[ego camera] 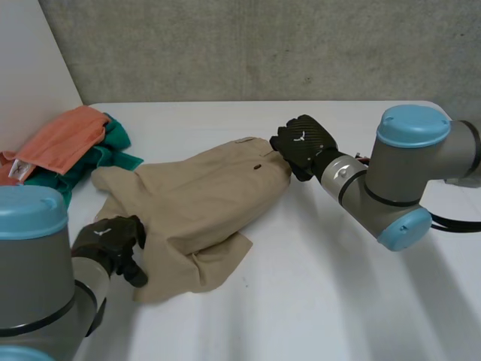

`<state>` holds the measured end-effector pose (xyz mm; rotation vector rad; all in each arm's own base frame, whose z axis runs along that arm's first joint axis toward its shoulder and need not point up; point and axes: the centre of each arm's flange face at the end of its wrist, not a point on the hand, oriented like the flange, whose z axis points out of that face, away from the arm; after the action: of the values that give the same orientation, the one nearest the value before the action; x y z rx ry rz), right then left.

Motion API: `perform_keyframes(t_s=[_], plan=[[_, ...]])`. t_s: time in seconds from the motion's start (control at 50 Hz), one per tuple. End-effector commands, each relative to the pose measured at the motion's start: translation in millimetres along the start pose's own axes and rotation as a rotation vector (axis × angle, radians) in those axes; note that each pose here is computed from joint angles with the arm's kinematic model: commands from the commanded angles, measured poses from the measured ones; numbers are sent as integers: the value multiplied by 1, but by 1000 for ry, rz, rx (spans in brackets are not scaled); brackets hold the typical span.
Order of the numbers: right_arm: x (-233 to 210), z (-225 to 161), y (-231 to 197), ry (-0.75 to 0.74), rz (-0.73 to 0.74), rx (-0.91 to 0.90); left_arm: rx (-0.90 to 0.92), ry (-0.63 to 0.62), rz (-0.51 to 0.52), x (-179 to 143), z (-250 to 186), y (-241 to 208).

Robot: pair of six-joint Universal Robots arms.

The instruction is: Fold the laundry.

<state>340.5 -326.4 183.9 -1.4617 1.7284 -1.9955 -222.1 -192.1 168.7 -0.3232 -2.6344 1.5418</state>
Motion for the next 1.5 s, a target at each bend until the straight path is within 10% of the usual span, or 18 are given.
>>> perform_keyframes(t_s=[0.02, 0.66, 1.04, 1.5], plan=[[-2, -10, -1, -8, 4, -20, -45, 115, -115, 15, 13, 2], [88, -171, -111, 61, -99, -235, 468, 61, 225, 9, -52, -146], [41, -60, 5, 26, -43, -326, 456, 38, 401, 56, 102, -98], [20, -55, 20, 59, -2, -294, 276, 166, 428, 51, 15, -23]])
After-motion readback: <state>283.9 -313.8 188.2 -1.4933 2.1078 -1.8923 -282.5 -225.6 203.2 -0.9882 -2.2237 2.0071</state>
